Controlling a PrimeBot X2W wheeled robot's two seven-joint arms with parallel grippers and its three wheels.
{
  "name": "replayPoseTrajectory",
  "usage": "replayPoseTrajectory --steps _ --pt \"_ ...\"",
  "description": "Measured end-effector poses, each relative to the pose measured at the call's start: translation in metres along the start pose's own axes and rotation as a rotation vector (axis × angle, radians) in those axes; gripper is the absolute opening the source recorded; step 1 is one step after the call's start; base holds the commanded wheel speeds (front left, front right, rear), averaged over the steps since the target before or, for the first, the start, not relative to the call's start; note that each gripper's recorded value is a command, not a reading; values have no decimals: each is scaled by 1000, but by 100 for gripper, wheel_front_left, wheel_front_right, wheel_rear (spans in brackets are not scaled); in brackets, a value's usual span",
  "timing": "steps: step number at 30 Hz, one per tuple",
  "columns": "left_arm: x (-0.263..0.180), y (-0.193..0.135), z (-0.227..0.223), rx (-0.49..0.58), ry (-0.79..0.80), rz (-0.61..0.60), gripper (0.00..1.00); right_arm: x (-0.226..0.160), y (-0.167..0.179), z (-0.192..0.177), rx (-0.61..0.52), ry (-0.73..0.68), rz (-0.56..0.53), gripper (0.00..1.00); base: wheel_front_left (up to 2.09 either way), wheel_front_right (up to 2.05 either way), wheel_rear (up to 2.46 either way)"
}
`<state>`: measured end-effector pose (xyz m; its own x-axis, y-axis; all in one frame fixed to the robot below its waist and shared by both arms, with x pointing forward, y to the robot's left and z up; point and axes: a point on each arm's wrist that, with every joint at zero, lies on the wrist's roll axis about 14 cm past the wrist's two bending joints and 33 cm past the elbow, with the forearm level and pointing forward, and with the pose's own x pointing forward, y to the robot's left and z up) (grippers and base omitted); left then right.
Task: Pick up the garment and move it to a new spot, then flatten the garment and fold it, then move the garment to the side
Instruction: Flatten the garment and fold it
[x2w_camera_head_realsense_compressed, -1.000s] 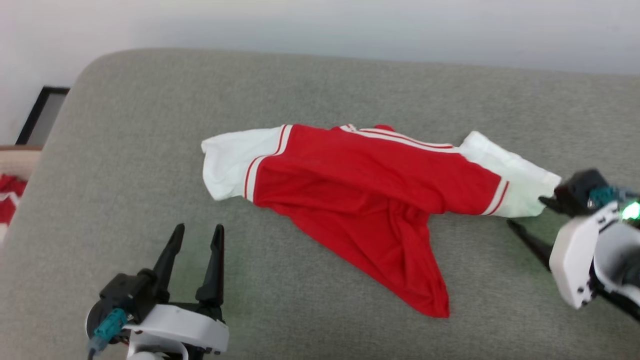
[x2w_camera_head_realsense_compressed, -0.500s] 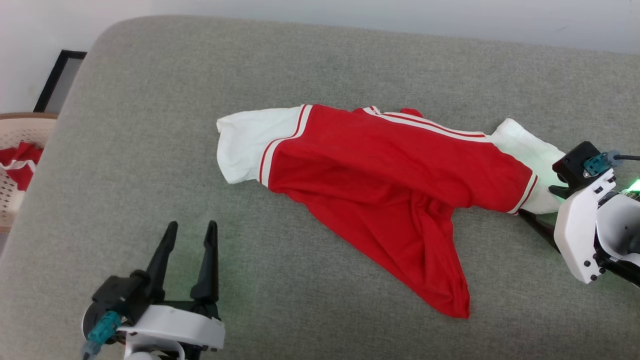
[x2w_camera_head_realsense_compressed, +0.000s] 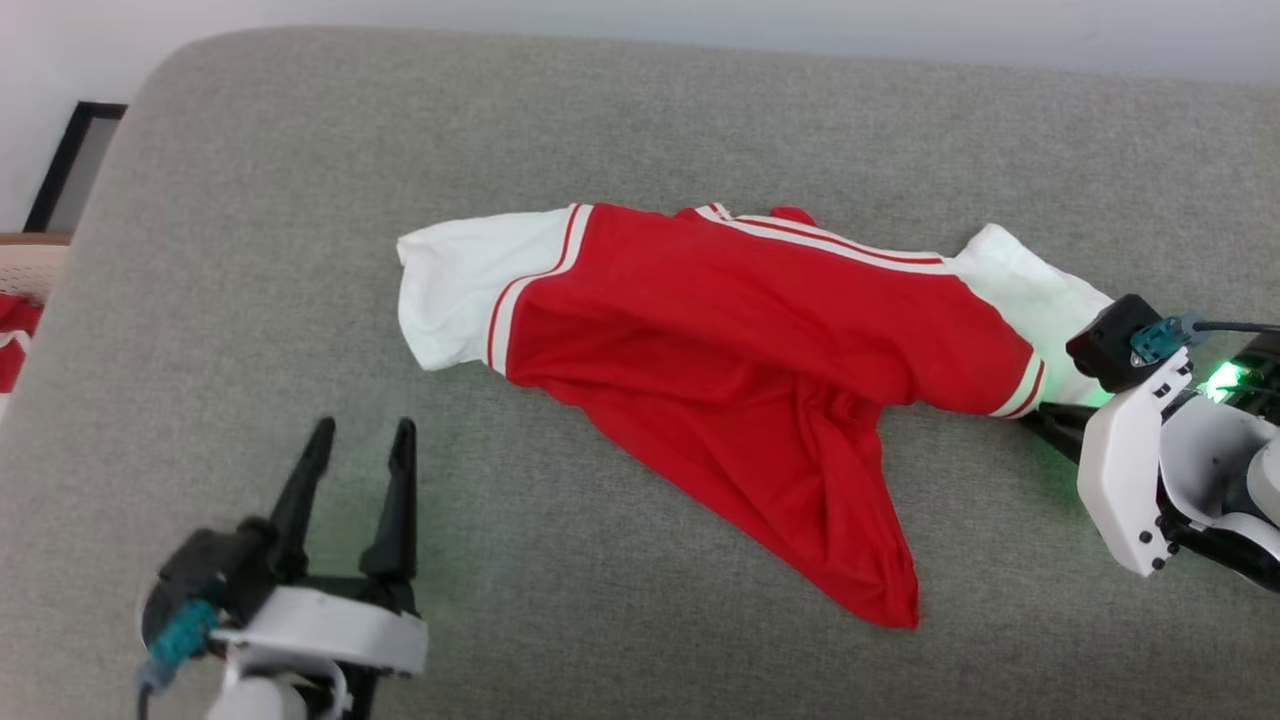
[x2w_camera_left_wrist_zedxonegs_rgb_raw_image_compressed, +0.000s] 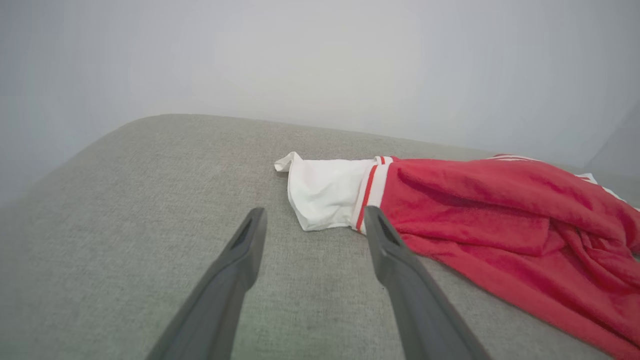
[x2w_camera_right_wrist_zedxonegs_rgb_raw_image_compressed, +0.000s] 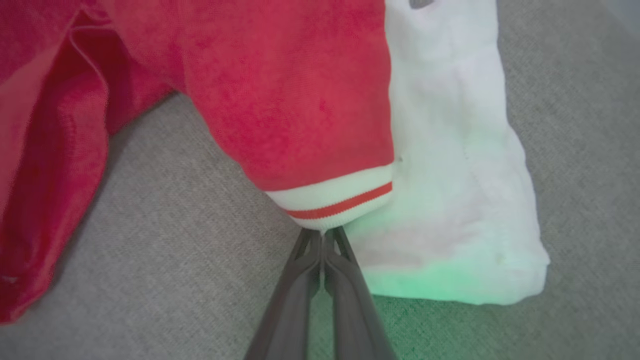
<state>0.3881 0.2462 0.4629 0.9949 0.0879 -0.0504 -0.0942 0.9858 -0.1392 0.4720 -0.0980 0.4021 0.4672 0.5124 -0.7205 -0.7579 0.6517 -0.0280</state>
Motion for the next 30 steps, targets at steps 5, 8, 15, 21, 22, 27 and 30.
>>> replayPoseTrajectory --steps 5,8,15,21,22,27,30 --pt "22 5 15 101 -13 -69 100 0 -5 2 -2 -25 -9 0 0 0 0" --pt "43 10 18 216 69 -135 100 -2 -5 1 -5 -29 -9 0 0 0 0" --pt "82 -19 11 218 400 -348 100 -2 -8 1 -11 -27 -8 0 0 0 0" --pt "120 -27 9 240 585 -392 100 3 -14 5 -21 -36 -4 0 0 0 0" --pt "125 -27 6 249 615 -389 100 5 -15 6 -25 -39 -3 0 0 0 0" --pt "151 -31 -14 292 714 -398 100 11 -18 7 -38 -46 4 0 0 0 0" --pt "160 -31 -31 317 776 -403 100 13 -21 4 -37 -46 4 0 0 0 0"
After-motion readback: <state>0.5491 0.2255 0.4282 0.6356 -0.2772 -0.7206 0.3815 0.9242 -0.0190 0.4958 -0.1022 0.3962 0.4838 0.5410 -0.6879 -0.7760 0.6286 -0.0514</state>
